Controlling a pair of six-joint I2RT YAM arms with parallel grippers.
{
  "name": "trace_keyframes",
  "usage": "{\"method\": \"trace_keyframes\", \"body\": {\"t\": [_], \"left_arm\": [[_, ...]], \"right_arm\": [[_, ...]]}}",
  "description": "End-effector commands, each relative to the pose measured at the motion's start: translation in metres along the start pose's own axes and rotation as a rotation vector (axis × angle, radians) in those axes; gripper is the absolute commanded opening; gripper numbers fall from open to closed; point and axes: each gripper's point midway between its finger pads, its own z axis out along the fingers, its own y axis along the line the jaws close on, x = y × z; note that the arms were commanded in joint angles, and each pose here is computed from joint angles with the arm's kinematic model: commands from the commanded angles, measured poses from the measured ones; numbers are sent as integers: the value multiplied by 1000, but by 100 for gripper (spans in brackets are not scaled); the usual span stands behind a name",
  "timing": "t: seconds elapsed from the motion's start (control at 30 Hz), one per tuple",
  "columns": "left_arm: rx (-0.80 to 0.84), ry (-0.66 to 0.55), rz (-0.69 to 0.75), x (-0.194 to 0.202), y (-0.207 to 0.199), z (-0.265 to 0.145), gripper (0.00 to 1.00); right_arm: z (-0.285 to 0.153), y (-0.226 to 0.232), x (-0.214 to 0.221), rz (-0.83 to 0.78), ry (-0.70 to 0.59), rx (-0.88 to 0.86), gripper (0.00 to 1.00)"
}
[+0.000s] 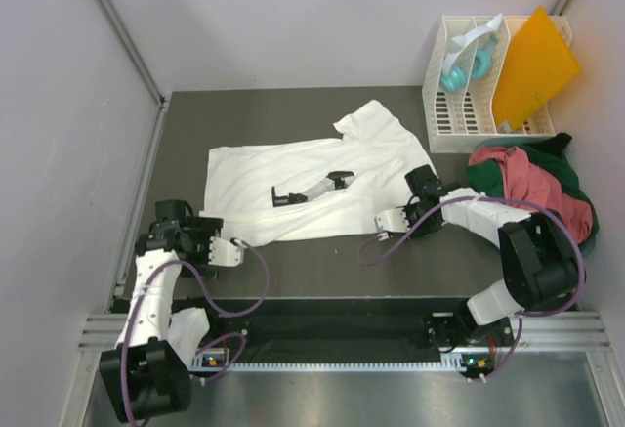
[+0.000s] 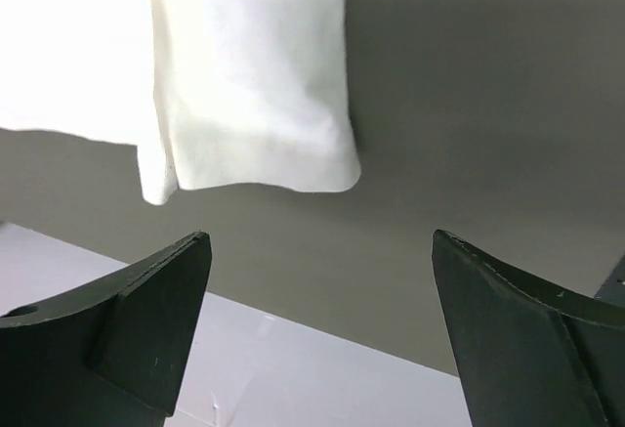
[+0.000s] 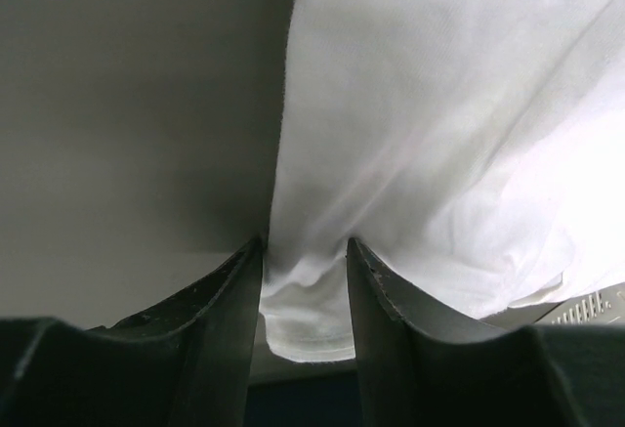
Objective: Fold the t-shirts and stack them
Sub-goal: Fold the flattened tshirt in 1/3 of the way
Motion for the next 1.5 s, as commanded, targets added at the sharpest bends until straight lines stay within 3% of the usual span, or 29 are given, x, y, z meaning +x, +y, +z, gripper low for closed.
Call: {"method": "trace_keyframes", "body": {"t": [0.0,0.17,0.2,0.27,0.43,0.6,0.97,1.2,1.47], "left_arm": [[110,-115,63,-25,-40,-1,99],[108,-125,82,-26,-53,19,99],[-1,-109,55,-22,-26,20,99],[-58,-138,-102,-24,-4,15,99],[-24,-198,-355,-25,68,-23,99],[-9,-261,-390,-28,114,-36,99],[110,-273,-260,-28,109,-17,99],[176,-252,-225,-21,96,1,99],[199,-234,-212,-14,90,22,99]], "right_arm": [[-5,0,-7,0,-27,-20,41],[-8,-13,-8,0,-22,2,41],[-10,-18,-9,9,-31,16,41],[-21,-29,-15,44,-61,30,41],[-59,-43,-46,102,-207,-19,47],[-76,-73,-54,140,-239,-1,49],[-60,-122,-42,144,-158,80,45],[-62,-172,-29,187,-111,261,43],[-50,-207,-34,242,-132,318,42]]}}
